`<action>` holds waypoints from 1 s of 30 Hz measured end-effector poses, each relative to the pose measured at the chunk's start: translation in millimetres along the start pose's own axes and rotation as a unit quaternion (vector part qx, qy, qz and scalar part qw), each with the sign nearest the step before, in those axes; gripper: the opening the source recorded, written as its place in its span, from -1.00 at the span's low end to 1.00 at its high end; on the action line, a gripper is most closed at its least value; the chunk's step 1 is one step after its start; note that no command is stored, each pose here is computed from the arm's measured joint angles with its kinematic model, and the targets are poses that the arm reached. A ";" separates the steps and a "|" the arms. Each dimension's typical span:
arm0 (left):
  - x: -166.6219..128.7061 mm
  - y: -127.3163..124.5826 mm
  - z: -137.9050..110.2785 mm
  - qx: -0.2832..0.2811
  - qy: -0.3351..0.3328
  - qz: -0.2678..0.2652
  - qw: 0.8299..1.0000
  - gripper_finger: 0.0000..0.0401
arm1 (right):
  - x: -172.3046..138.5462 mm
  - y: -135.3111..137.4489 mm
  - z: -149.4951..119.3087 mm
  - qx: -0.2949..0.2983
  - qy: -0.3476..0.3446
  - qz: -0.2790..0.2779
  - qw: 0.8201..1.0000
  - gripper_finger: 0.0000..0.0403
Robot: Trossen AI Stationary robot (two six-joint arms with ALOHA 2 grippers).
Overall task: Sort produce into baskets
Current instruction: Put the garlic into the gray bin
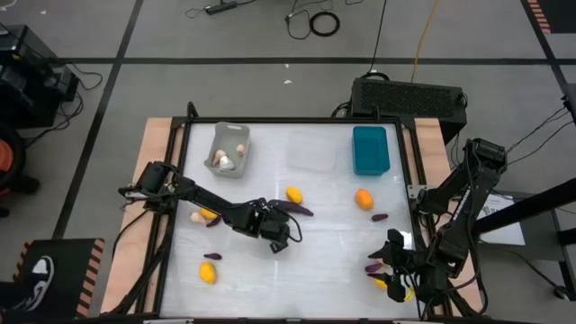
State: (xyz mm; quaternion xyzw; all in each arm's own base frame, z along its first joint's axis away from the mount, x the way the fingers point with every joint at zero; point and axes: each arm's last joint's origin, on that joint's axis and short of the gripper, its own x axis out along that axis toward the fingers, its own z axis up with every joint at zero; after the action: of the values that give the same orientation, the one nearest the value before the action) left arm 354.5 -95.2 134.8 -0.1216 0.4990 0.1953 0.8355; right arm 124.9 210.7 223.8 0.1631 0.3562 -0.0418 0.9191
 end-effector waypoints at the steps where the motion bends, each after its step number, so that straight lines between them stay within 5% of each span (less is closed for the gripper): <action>1: -0.5 -0.1 0.4 0.000 0.000 0.000 1.000 -0.97 | 0.0 0.0 0.0 0.000 0.000 0.000 1.000 0.20; 8: -53.8 -1.7 29.7 0.027 -0.073 -0.046 0.996 -0.97 | -0.1 0.1 0.1 0.001 0.000 0.001 1.000 0.20; 14: -102.7 42.6 52.8 -0.001 -0.123 0.003 0.992 -0.97 | 0.0 0.2 0.1 0.013 0.000 0.001 1.000 0.20; 24: -116.3 143.7 52.2 -0.089 0.004 0.191 0.977 -0.97 | 8.4 -4.6 10.3 -0.006 -0.012 -0.020 1.000 0.20; 30: -100.2 188.0 50.6 -0.131 0.058 0.209 0.967 -0.97 | 13.6 -8.2 16.7 -0.013 -0.016 -0.034 0.999 0.20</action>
State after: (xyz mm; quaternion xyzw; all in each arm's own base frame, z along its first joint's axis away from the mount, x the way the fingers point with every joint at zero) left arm 267.5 72.4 245.5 -0.1346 0.5306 0.4219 0.7227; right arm 144.1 198.0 224.0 0.1383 0.3474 -0.0713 0.9247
